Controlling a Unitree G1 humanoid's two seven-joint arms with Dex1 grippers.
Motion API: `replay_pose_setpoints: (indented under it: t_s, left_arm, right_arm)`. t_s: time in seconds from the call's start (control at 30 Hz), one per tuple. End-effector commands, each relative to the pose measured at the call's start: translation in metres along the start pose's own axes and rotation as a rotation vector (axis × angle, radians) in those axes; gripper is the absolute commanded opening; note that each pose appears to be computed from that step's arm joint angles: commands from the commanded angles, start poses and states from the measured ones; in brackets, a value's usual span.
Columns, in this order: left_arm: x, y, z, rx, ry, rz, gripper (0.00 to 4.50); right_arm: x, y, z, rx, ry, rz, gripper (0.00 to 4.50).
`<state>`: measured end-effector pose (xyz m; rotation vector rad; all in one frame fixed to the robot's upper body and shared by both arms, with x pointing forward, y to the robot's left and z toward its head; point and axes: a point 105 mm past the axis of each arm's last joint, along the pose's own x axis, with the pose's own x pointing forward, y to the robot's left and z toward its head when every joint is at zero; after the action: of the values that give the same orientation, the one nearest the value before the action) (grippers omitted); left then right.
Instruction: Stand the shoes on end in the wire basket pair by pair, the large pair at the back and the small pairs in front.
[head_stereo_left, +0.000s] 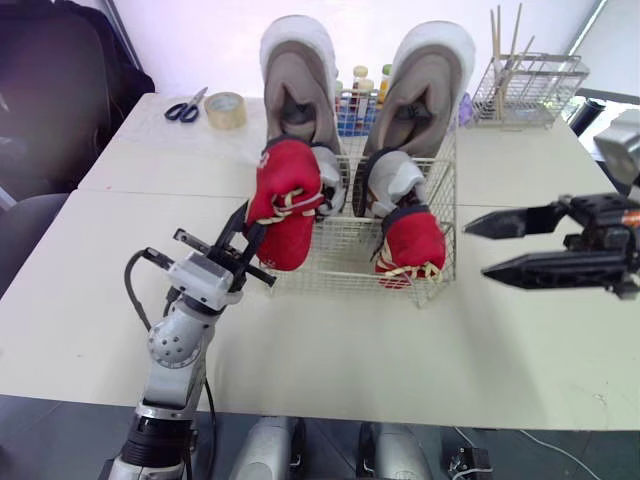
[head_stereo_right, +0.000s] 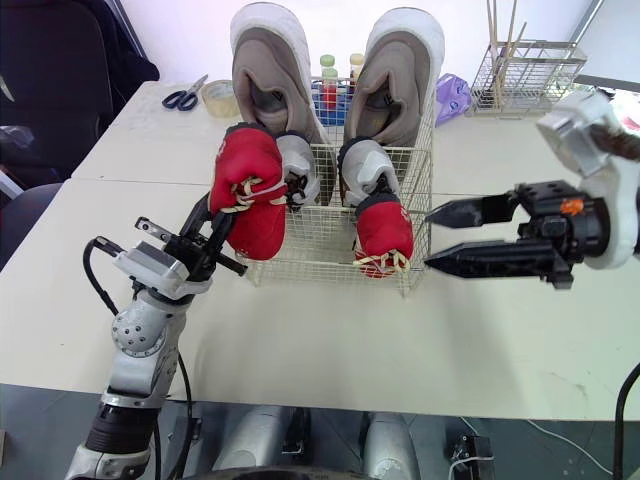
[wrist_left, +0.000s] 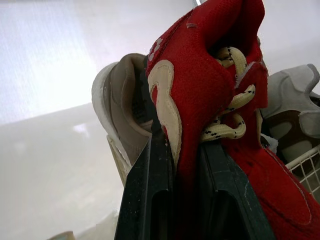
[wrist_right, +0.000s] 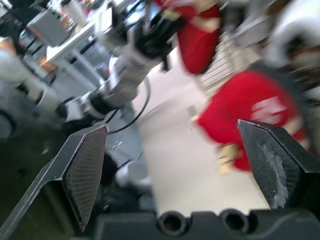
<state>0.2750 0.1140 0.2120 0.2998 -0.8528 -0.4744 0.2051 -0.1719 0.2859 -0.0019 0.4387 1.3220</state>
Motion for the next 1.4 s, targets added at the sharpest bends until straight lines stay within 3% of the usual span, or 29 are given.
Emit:
replay_pose_setpoints:
  t_s: [0.03, 0.53, 0.73, 1.0, 1.1, 1.27, 1.4]
  left_arm:
    - [0.004, -0.007, -0.010, 0.051, 0.018, -0.044, 0.43]
    - [0.007, -0.017, 0.001, 0.045, -0.009, -0.038, 0.43]
    - [-0.011, -0.023, -0.031, -0.047, 0.132, -0.019, 0.43]
    - [-0.028, -0.012, -0.039, -0.119, 0.265, 0.025, 0.43]
    - [-0.037, -0.012, -0.036, -0.162, 0.309, 0.030, 1.39]
    - [-0.044, -0.004, -0.033, -0.173, 0.356, 0.039, 3.89]
    - [-0.052, 0.004, -0.025, -0.147, 0.388, 0.030, 3.89]
  right_arm:
    - [0.002, 0.007, -0.003, 0.006, -0.019, 0.000, 4.50]
    - [0.012, 0.003, -0.005, 0.046, -0.051, 0.009, 4.50]
    - [0.016, 0.000, -0.004, 0.041, -0.066, 0.012, 4.50]
    - [0.019, 0.003, -0.010, 0.042, -0.052, 0.015, 4.50]
    - [0.019, 0.010, -0.008, 0.014, -0.034, 0.027, 4.50]
    - [0.024, 0.008, -0.012, 0.010, -0.052, 0.032, 4.50]
    - [0.027, 0.004, -0.017, 0.021, -0.072, 0.039, 4.50]
